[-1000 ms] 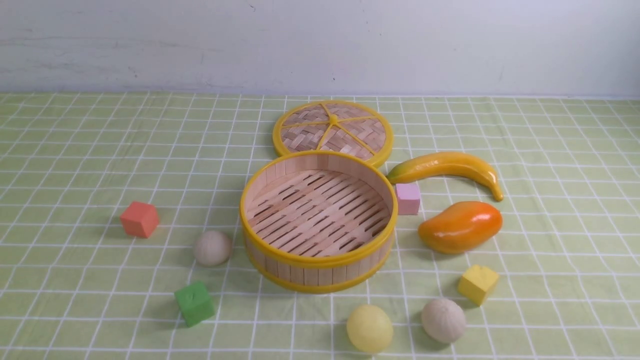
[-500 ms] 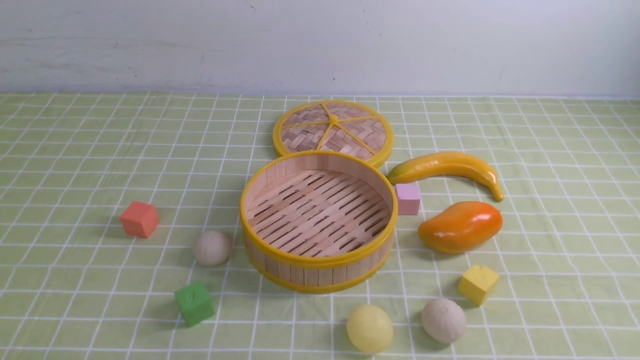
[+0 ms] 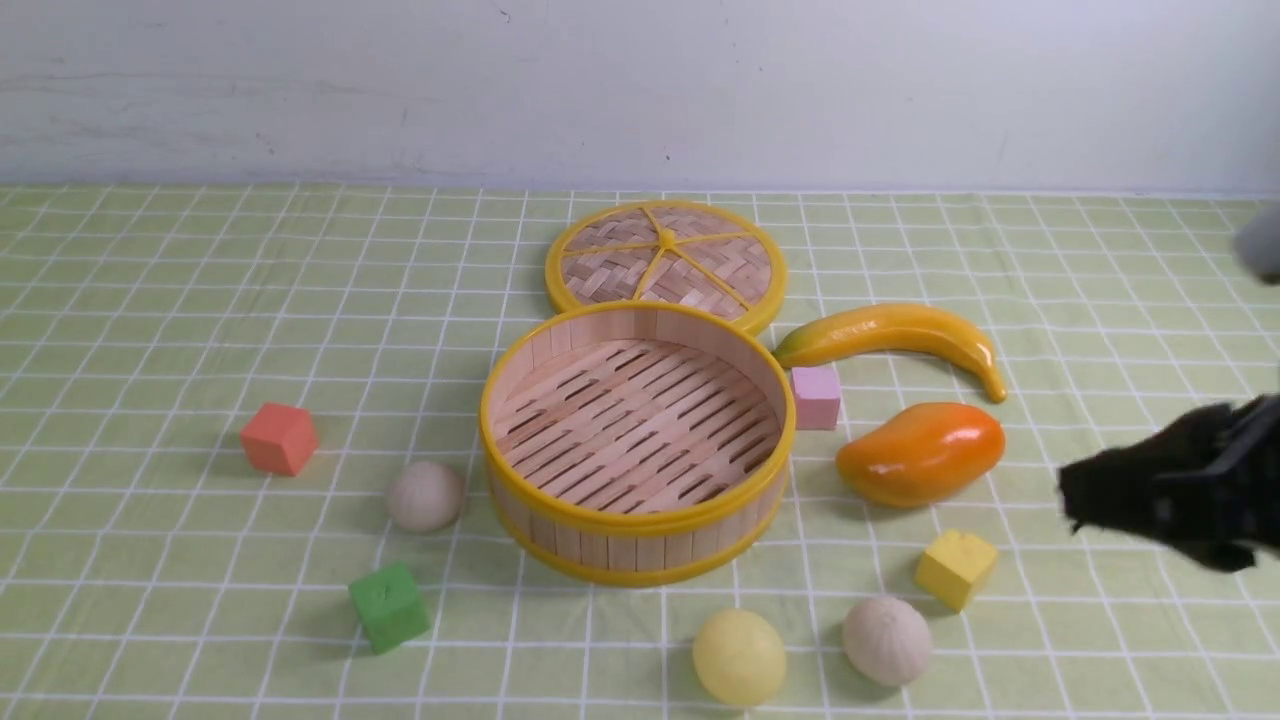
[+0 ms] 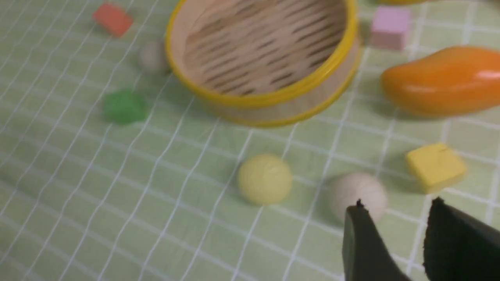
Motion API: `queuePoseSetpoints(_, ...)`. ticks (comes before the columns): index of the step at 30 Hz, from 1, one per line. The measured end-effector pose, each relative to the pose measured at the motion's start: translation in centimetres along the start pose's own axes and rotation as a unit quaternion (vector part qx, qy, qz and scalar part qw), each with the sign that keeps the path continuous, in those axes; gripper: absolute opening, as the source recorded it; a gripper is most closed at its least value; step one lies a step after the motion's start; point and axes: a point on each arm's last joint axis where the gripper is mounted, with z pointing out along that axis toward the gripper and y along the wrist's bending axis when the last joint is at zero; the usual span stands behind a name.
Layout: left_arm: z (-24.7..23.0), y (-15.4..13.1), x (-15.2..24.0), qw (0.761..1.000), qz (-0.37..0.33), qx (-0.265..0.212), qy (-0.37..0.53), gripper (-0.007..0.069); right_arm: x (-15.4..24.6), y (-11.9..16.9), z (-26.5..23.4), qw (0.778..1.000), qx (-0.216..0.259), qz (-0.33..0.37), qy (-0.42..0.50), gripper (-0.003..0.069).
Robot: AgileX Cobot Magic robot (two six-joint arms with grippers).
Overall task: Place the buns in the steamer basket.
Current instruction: Use the right arm to grab a steamed stuffed bun
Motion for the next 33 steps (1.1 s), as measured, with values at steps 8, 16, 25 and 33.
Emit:
queuePoseSetpoints(8, 0.0, 0.0, 0.0, 1.000, 0.000, 0.000, 0.000, 0.0233, -1.7, 2.0, 5.4, 0.988, 0.005, -0.010, 0.153, 0.0241)
queuePoseSetpoints(16, 0.0, 0.0, 0.0, 1.000, 0.000, 0.000, 0.000, 0.0234, -1.6, 1.7, 10.8, 0.965, 0.107, -0.006, 0.238, 0.0241)
queuePoseSetpoints(25, 0.0, 0.0, 0.0, 1.000, 0.000, 0.000, 0.000, 0.0234, -1.2, 0.3, 15.0, 0.954, 0.138, -0.020, 0.265, 0.0241)
queuePoseSetpoints(33, 0.0, 0.0, 0.0, 1.000, 0.000, 0.000, 0.000, 0.0234, -0.4, -0.9, 17.6, 0.946, 0.155, -0.037, 0.281, 0.0241)
